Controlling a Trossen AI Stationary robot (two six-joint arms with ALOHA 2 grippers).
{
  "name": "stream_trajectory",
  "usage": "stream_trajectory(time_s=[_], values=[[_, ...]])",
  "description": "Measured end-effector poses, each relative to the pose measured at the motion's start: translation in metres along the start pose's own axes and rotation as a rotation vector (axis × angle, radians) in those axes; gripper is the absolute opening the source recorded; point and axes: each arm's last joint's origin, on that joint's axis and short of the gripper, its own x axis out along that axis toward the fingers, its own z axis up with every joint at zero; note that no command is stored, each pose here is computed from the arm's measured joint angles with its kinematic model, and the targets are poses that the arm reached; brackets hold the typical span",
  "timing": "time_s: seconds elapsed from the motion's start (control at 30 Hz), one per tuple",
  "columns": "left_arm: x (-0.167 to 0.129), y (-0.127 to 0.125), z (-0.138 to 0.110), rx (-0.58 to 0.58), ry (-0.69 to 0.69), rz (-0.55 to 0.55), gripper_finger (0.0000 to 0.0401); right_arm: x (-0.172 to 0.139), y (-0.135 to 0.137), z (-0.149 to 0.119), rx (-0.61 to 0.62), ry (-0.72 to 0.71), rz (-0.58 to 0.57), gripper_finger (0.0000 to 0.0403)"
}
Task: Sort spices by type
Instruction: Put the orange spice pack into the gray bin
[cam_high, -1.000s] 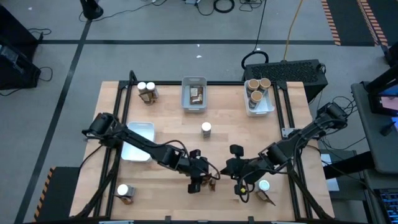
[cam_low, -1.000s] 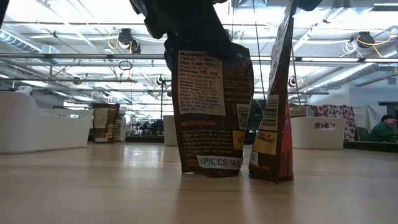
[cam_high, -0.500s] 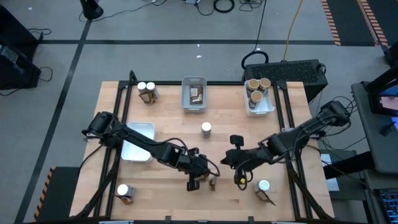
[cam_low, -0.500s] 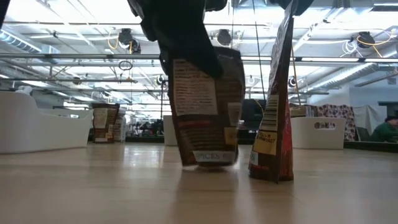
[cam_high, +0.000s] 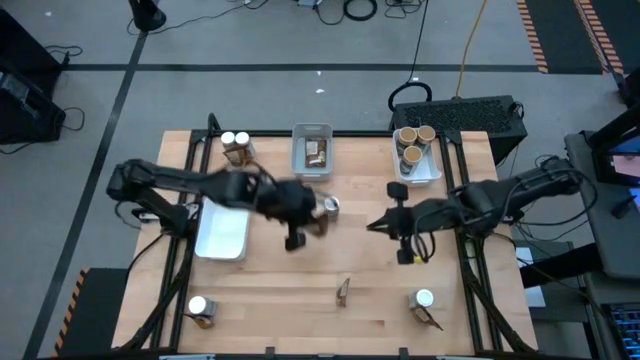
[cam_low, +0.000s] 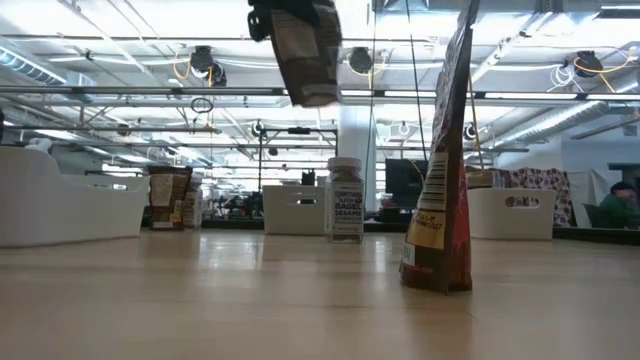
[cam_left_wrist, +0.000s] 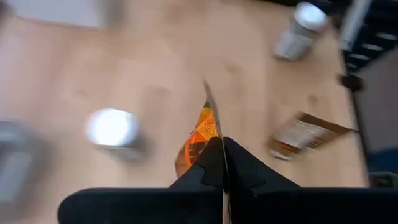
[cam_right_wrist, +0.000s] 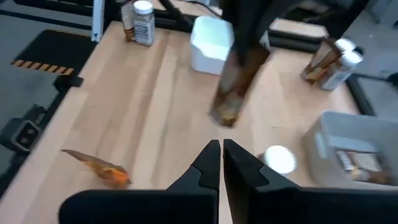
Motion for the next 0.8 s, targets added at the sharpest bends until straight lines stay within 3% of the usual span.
stream_trajectory(time_s=[0.23, 0.43, 0.6, 0.8], values=[[-0.047, 0.075, 0.028, 0.058, -0.070, 0.213, 0.0001, -0.008, -0.025, 0.003, -0.054, -0.030, 0.033, 0.0000], [-0.064, 0.156, 0.032, 0.138, -0.082, 0.276, 0.0001, -0.002, -0.054, 0.003, 0.026, -0.025, -0.067, 0.0000], [-0.065, 0.228, 0.018, 0.184, -0.075, 0.225, 0.0000, 0.005, -0.079, 0.007, 0.183, -0.084, -0.163, 0.0000], [-0.042, 0.296, -0.004, 0.200, -0.083, 0.165, 0.0000, 0.013, -0.101, 0.005, 0.354, -0.092, -0.239, 0.0000]])
